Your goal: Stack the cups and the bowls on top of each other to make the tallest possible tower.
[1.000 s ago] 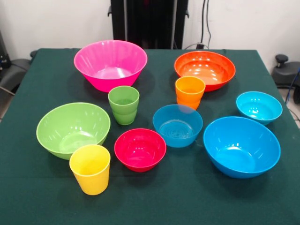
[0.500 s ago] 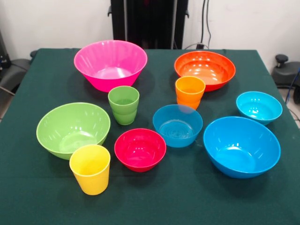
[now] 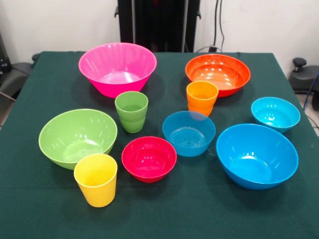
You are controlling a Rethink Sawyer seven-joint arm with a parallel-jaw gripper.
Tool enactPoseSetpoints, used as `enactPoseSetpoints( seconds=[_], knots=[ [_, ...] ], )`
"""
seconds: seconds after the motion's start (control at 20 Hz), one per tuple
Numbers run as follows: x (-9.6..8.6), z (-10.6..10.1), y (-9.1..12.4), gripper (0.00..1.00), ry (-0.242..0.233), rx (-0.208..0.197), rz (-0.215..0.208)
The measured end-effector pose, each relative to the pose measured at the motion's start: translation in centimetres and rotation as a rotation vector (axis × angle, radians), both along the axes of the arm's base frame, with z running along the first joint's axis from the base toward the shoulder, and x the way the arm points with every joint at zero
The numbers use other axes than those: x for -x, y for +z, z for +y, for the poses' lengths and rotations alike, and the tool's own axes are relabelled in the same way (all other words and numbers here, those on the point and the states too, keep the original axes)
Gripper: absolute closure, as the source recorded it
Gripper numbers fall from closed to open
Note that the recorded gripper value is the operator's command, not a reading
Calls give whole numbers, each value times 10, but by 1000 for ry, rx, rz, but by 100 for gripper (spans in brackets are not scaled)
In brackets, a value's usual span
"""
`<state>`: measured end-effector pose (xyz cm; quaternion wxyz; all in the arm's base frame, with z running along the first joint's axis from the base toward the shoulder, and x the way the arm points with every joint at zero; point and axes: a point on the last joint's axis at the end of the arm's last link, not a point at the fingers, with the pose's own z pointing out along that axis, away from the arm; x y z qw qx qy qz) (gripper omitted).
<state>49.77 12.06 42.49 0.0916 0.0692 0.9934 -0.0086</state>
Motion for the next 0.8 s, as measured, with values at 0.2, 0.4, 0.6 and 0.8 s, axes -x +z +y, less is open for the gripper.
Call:
enactPoseSetpoints(
  seconds=[0.2, 0.4, 0.6, 0.8],
  knots=[
    [-13, -9, -25, 0, -15, -4, -11],
    [-27, -20, -50, 0, -30, -12, 1],
    [-34, -23, -71, 0, -32, -22, 38],
    [-46, -23, -98, 0, -21, -35, 84]
  ],
)
